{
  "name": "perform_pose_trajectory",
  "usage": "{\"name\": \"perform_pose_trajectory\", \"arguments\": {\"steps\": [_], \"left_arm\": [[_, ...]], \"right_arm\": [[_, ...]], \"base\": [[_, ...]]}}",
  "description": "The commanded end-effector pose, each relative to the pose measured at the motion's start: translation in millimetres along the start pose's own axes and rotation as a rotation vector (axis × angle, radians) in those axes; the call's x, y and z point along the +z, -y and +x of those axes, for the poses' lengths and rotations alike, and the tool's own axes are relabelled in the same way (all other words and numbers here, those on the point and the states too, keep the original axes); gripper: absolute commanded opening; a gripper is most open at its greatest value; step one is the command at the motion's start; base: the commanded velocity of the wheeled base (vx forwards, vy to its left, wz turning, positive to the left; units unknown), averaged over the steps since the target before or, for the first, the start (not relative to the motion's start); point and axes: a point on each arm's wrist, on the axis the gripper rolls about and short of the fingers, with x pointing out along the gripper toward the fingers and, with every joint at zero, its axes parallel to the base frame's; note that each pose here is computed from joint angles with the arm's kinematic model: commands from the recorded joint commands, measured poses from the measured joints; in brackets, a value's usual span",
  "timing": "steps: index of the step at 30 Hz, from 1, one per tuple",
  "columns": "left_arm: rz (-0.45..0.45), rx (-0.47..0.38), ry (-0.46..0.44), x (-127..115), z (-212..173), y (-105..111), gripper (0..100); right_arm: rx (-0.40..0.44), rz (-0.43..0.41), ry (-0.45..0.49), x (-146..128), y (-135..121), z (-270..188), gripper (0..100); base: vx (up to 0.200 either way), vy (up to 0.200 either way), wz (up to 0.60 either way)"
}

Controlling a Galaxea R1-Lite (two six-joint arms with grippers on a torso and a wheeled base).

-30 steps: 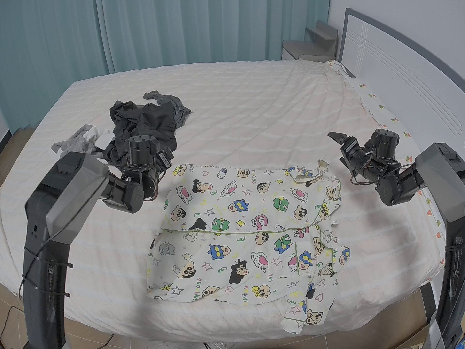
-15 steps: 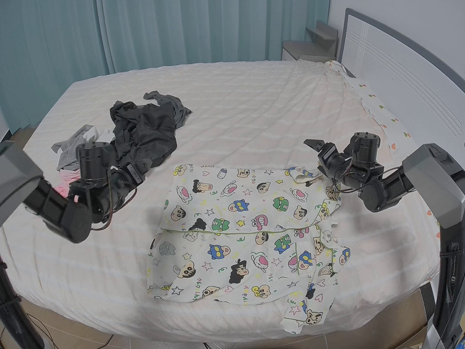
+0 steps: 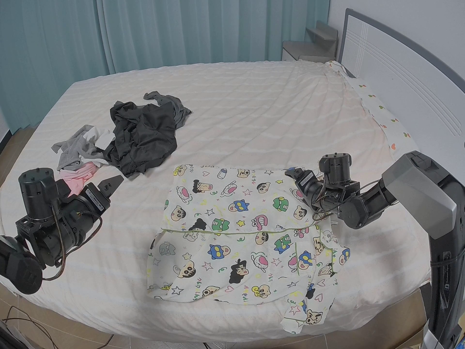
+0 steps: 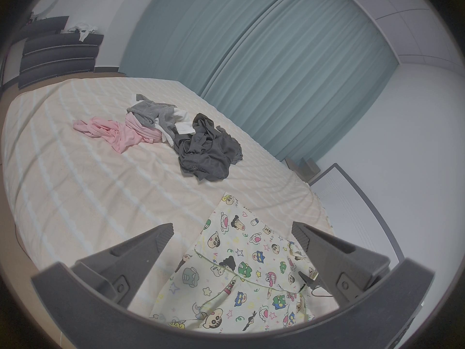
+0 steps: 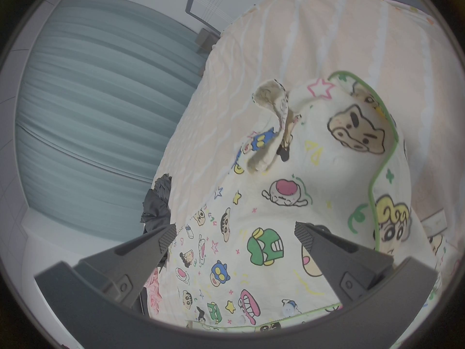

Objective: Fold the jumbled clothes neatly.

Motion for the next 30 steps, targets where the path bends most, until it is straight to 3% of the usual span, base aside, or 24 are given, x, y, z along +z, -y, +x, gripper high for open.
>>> {"name": "perform_pose_trajectory", "arguments": {"steps": [1,7,21,23,24,25,26,27,30], "left_arm": [[-0.003,-0.008,0.011,2.1,-4.9,0.5,100],[-0.002,-0.006,0.010,1.8,-4.6,0.4,100],[-0.002,-0.005,0.009,1.6,-4.3,0.2,100],[-0.003,-0.003,0.007,1.1,-4.2,-0.3,100],[-0.003,-0.003,0.007,1.1,-3.7,-0.1,100],[-0.003,-0.001,0.004,0.6,-3.6,-0.6,100],[-0.003,-0.001,0.004,0.6,-3.6,-0.6,100],[-0.003,0.000,0.003,0.2,-3.0,-0.8,100],[-0.005,0.005,-0.002,-0.9,-2.2,-1.8,100]], "right_arm": [[0.013,0.011,0.042,10.7,-0.8,14.1,100],[-0.067,0.029,0.079,27.9,9.0,39.7,100],[-0.142,0.052,0.107,56.8,21.4,80.3,100],[-0.211,0.051,0.073,45.5,47.9,91.3,100],[-0.217,0.051,0.070,44.6,49.5,91.9,100],[-0.282,0.056,0.039,34.8,74.7,100.2,100],[-0.282,0.056,0.039,34.8,74.7,100.2,100],[-0.339,0.061,0.011,25.4,95.8,106.1,100],[-0.376,0.067,0.000,18.5,114.2,111.1,100]], "base": [[0.000,0.000,0.00],[0.000,0.000,0.00],[0.000,0.000,0.00],[0.000,0.000,0.00],[0.000,0.000,0.00],[0.000,0.000,0.00],[0.000,0.000,0.00],[0.000,0.000,0.00],[0.000,0.000,0.00]]}}
